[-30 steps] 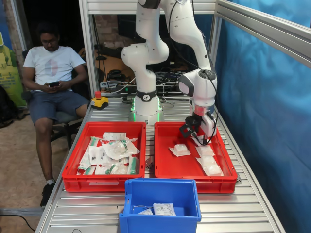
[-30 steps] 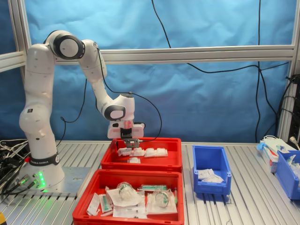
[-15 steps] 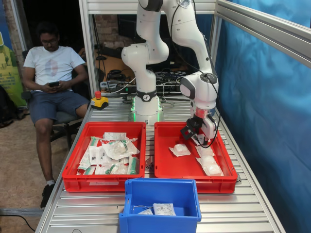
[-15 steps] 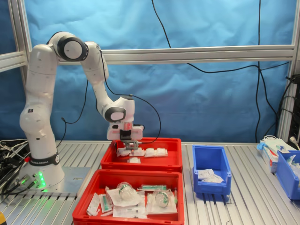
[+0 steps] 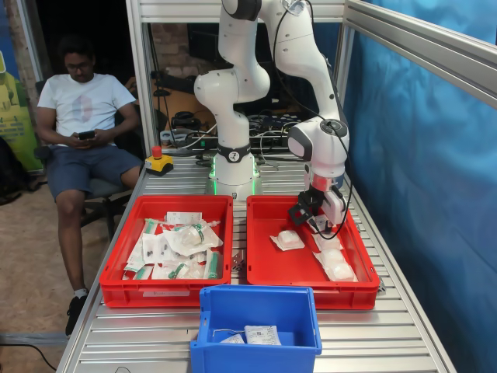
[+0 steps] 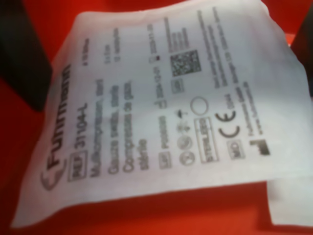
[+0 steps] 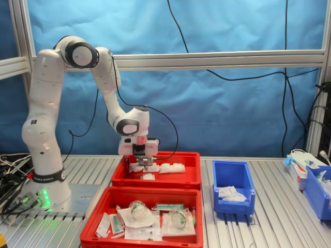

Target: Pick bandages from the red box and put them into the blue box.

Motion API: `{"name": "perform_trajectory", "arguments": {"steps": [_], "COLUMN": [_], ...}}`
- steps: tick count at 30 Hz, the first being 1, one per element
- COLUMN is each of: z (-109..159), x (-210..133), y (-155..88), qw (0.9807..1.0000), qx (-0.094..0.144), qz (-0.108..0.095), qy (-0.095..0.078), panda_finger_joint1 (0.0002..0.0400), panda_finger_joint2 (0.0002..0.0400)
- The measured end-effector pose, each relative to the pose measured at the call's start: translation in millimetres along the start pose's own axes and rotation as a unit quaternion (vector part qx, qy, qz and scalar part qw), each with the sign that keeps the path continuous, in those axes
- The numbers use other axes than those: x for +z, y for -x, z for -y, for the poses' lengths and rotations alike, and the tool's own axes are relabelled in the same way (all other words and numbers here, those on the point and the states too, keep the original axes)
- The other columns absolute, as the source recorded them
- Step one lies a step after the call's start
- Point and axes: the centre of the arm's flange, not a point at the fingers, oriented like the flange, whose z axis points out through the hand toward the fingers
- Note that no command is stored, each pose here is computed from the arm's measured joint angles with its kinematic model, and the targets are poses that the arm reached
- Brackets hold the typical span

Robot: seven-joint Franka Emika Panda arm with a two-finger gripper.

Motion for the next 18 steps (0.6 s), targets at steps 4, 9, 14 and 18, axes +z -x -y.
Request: {"name": "perform_trajectory", "arguments": {"steps": [4, 9, 14, 18], "z": [2.1, 4.8, 5.9, 6.3], "x": [-0.5, -1.0, -1.6, -2.1], "y": [-0.2, -0.3, 0.3, 1.0], "qw": [1.0000, 1.0000, 1.0000, 1.0000], "qx": [0.002, 0.005, 0.006, 0.006], "qz": [0.001, 0.001, 0.002, 0.003], "qy": [-0.001, -0.002, -0.002, -0.003], "panda_finger_joint1": [0.0400, 0.0367, 0.0316, 0.0316], "panda_finger_joint2": [0.0400, 0.0367, 0.0316, 0.0316]}}
